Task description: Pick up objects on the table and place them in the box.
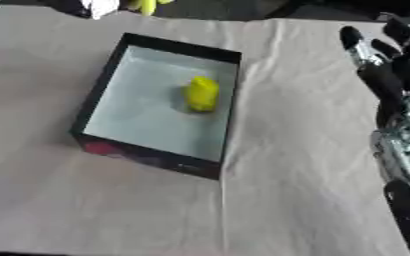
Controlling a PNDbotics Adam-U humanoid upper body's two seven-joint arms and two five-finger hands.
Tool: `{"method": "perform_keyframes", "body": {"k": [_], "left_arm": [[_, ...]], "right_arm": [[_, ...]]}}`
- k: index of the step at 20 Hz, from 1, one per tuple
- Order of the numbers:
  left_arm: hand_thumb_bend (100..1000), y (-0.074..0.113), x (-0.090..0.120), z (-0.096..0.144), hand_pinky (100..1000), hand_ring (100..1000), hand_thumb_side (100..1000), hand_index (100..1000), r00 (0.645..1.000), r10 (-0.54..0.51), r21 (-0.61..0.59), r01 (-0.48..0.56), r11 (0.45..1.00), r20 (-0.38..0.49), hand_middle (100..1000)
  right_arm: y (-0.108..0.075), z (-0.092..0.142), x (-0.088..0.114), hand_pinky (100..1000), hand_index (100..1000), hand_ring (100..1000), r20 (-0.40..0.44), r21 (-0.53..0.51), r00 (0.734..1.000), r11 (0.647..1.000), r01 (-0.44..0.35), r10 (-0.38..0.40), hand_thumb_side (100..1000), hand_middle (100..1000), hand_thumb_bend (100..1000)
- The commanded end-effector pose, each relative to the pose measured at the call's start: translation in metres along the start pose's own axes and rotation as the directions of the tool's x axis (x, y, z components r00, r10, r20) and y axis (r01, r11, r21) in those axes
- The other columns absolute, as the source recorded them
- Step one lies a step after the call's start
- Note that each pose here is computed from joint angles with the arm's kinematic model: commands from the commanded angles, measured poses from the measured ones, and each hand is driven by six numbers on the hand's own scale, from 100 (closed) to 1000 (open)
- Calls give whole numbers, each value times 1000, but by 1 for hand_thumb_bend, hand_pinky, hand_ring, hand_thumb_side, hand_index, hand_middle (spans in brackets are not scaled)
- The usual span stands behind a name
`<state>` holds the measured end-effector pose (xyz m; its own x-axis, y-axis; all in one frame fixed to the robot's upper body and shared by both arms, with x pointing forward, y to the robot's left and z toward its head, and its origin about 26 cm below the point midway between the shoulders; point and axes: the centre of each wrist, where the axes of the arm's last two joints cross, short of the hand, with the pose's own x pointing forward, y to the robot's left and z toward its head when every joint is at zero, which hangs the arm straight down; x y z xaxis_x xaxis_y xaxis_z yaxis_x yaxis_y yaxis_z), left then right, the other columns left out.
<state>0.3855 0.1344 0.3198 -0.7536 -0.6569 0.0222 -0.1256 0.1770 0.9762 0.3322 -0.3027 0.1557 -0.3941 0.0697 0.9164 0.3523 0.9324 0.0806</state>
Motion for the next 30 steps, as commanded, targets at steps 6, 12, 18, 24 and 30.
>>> {"method": "perform_keyframes", "body": {"k": [6,12,18,24,30], "left_arm": [[332,-43,-1,-20,724,602,100,515,1000,-3,-77,1,997,-26,597],[356,-66,-1,-20,727,608,100,534,1000,11,-129,-14,992,-22,604],[484,-94,-7,-19,797,694,100,715,999,13,-217,-23,976,-45,681],[804,-98,-10,-19,899,781,369,900,999,-21,-260,8,966,-48,786],[984,-95,-12,-17,916,791,519,919,998,-31,-250,17,968,-54,794]], "right_arm": [[-5,-8,11,928,843,843,39,-23,999,1000,-1,2,344,852,703],[-6,-8,9,928,842,843,38,-31,999,1000,1,1,343,852,707],[-5,-8,11,928,841,843,44,-25,999,1000,6,-5,346,851,707],[-5,-8,11,928,841,843,42,-25,999,1000,3,-2,346,851,707],[-5,-8,10,928,841,843,39,-24,999,1000,3,-2,348,851,706]]}}
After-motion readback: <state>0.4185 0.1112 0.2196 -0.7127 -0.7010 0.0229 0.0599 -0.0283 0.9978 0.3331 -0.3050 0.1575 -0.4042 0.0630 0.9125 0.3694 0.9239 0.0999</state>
